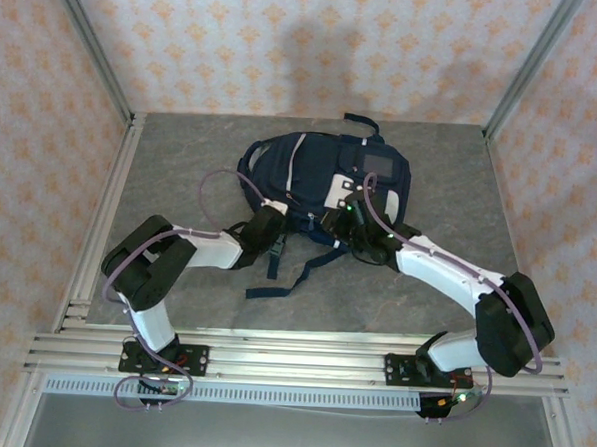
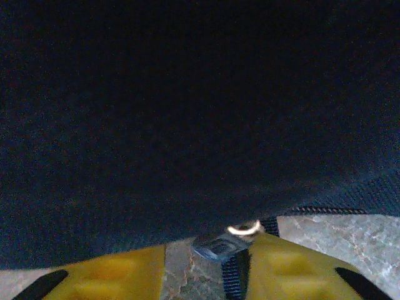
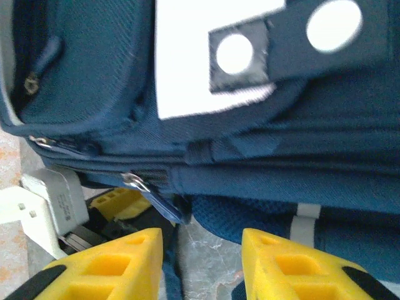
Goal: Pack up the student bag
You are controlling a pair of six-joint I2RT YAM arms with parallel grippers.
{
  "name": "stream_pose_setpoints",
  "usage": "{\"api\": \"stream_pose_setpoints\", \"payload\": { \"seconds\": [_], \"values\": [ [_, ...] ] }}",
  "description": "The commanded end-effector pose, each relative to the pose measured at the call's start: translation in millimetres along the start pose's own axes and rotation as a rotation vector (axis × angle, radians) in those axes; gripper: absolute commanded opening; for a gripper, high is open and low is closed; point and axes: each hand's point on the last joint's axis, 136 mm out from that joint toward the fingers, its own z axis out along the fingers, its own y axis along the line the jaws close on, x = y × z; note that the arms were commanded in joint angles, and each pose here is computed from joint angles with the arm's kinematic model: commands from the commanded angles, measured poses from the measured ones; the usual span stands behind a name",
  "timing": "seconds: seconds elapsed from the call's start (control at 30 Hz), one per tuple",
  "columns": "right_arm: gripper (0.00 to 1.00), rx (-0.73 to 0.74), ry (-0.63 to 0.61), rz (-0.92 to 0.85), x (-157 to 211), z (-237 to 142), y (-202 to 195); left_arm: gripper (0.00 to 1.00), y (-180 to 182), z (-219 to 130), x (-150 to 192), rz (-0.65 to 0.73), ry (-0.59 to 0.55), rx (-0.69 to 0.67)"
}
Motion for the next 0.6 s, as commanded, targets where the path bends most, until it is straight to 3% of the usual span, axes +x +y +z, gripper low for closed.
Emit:
{"api": "stream_pose_setpoints", "payload": {
  "seconds": [0.0, 0.07, 0.1, 0.2, 0.4, 0.57],
  "values": [
    [0.35, 0.001, -0.013, 0.047, 6.2, -6.4, -3.9, 0.24, -2.2, 8.0, -15.9, -0.005, -0.03, 0.008],
    [0.34, 0.04, -0.049, 0.117, 6.4, -12.3, -18.4, 0.05, -4.4, 7.8, -20.6, -0.007, -0.038, 0.016],
    [0.34, 0.053, -0.066, 0.161, 6.9, -15.0, -25.1, 0.0, -5.7, 6.8, -22.6, -0.011, -0.042, 0.022],
    [0.37, 0.046, -0.112, 0.322, 9.8, -20.2, -40.6, 0.0, -7.4, -0.9, -26.4, -0.035, -0.065, 0.045],
    [0.58, 0.013, -0.186, 0.545, 8.9, -21.1, -51.2, 0.0, -10.3, -19.2, -26.1, -0.084, -0.092, 0.095],
    [0.61, -0.035, -0.224, 0.671, 5.7, -8.3, -52.8, 0.0, -19.5, -26.0, -24.1, -0.095, -0.087, 0.138]
  ]
}}
